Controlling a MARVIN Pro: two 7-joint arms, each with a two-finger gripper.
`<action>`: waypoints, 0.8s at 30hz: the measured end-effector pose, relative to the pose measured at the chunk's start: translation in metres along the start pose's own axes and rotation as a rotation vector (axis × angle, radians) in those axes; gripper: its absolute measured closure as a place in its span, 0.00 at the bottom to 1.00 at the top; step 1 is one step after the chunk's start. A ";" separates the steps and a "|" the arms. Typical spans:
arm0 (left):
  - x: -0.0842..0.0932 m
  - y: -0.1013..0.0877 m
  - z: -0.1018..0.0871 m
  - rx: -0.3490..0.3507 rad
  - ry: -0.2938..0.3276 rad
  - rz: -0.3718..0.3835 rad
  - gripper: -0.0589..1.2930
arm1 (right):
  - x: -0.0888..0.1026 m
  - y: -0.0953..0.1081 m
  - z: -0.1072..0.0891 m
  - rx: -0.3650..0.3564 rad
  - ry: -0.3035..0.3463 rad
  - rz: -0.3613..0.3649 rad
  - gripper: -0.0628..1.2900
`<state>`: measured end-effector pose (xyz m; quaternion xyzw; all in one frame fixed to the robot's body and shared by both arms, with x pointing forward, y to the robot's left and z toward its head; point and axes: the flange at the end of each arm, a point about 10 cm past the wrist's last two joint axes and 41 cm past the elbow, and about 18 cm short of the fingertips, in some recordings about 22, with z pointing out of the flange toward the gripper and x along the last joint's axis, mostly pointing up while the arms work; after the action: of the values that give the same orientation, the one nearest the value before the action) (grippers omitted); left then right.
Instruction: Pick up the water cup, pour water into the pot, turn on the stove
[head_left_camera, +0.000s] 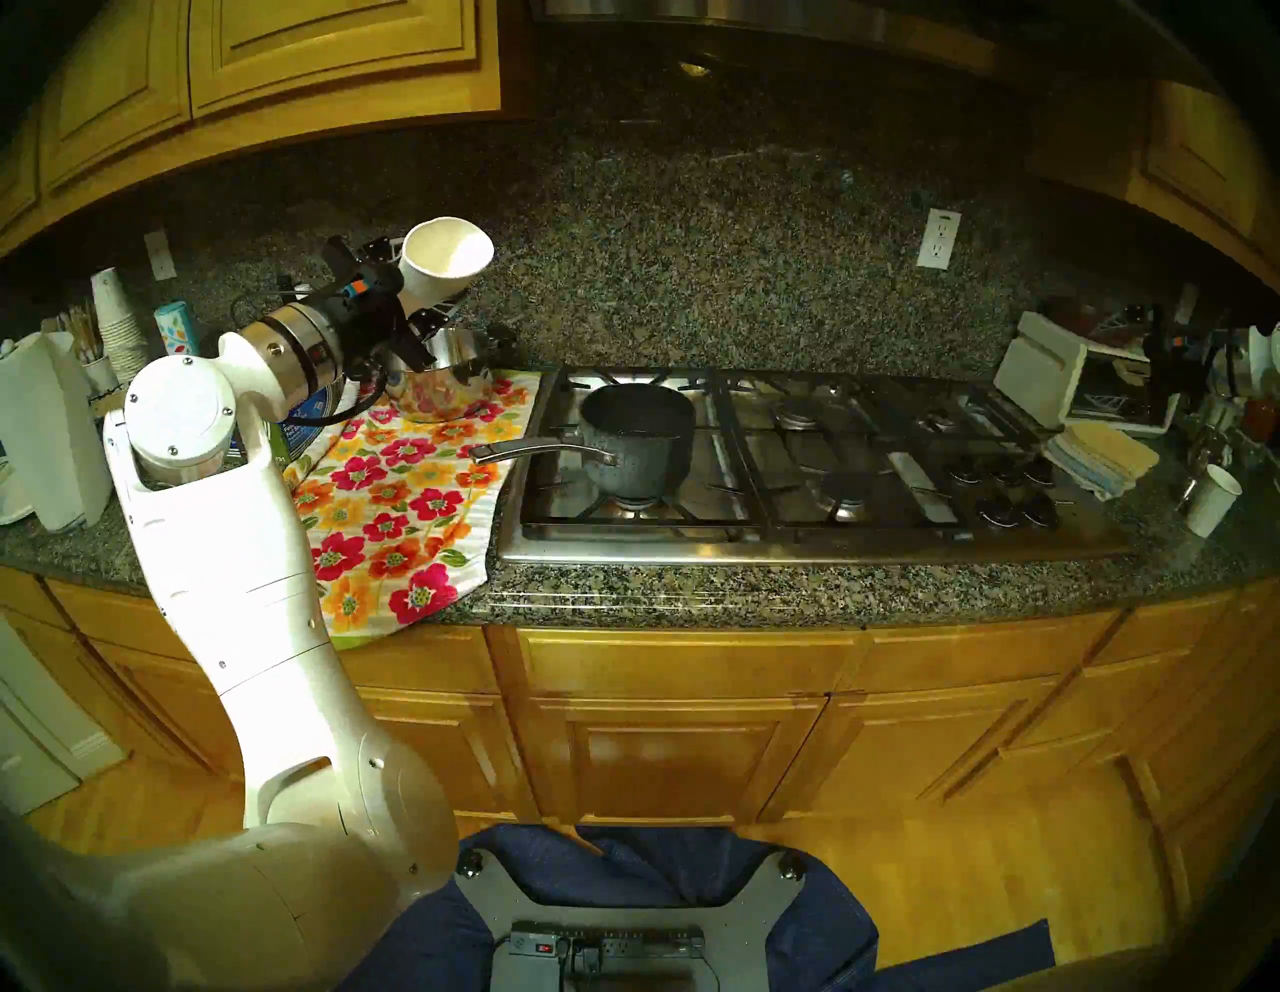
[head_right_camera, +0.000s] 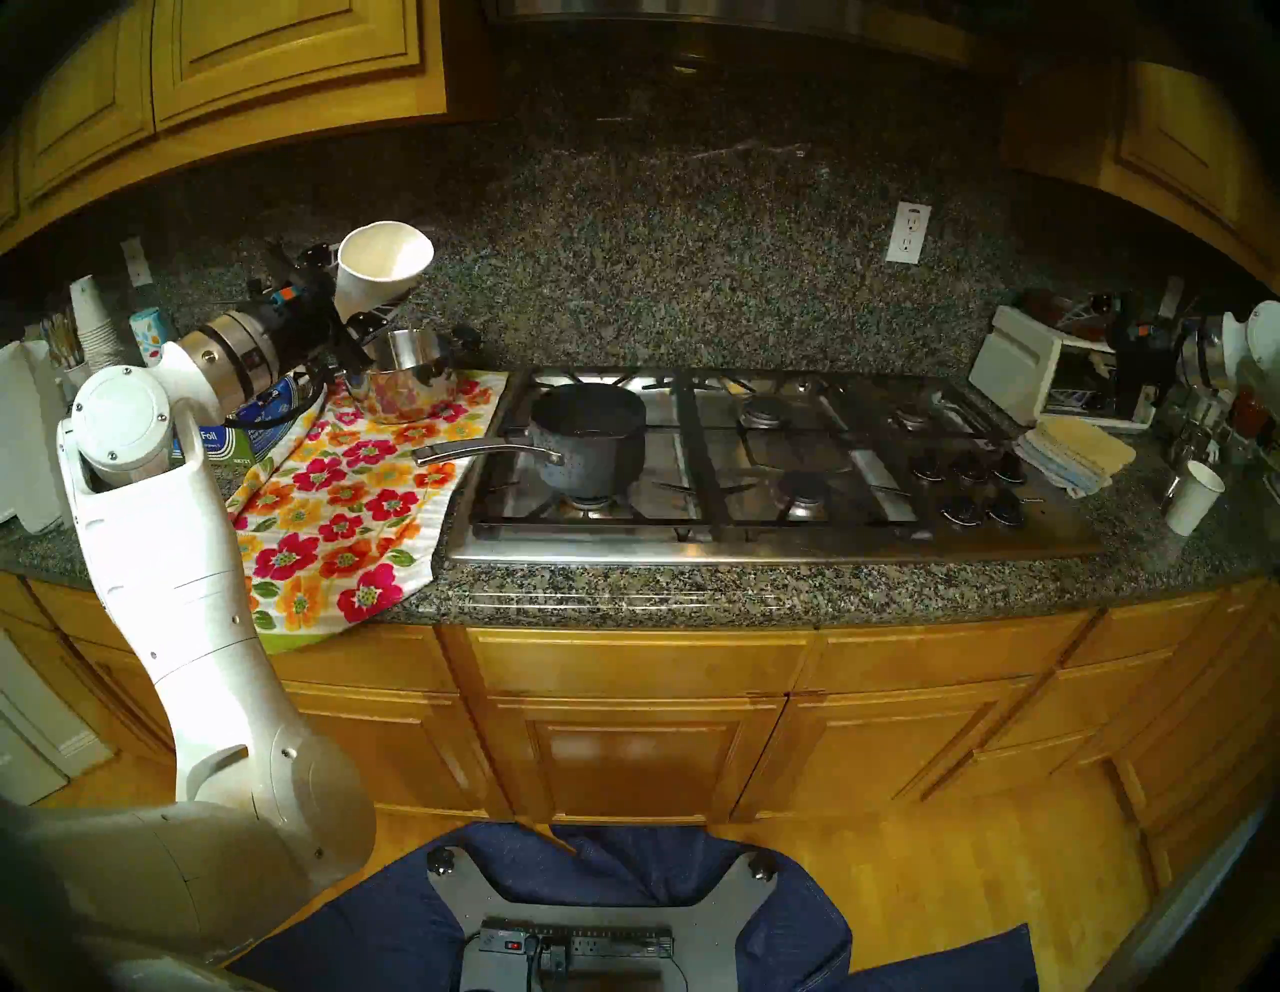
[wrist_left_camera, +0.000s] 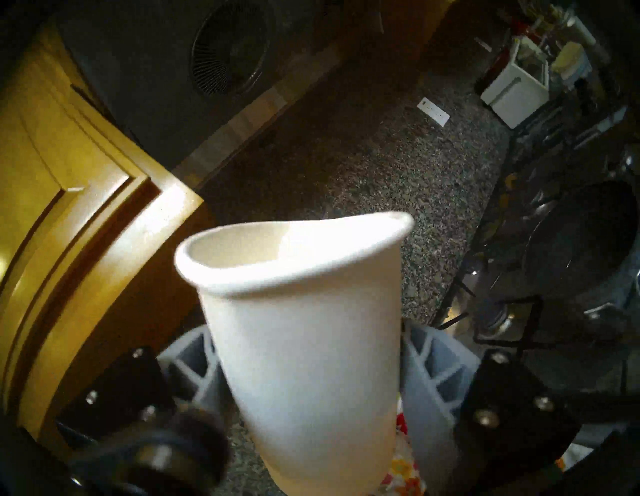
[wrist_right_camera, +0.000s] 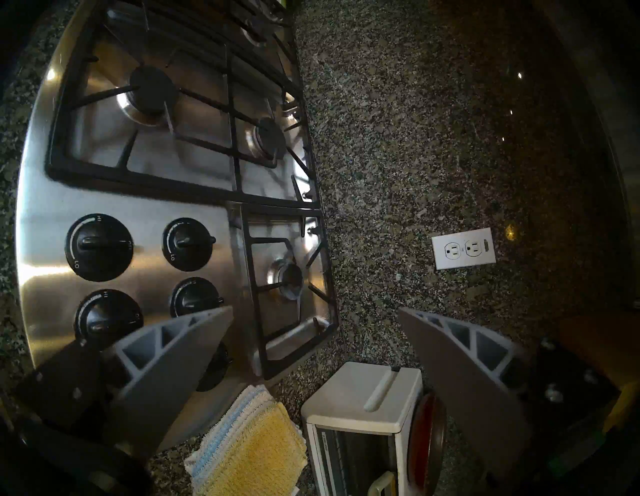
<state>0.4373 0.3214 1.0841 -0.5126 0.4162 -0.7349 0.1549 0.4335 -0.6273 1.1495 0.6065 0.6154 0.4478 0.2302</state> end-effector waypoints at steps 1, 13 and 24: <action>-0.002 0.001 -0.003 -0.002 -0.001 -0.016 0.41 | 0.000 0.000 0.000 0.000 0.000 0.000 0.04; -0.030 0.010 -0.027 0.019 -0.012 -0.114 0.41 | 0.000 0.000 0.000 0.000 0.000 0.000 0.04; -0.080 0.032 -0.044 0.075 -0.031 -0.244 0.41 | 0.000 0.000 0.000 0.000 0.000 0.000 0.04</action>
<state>0.4259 0.3743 1.0038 -0.5645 0.3207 -0.7553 0.0897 0.4335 -0.6273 1.1495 0.6065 0.6153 0.4479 0.2303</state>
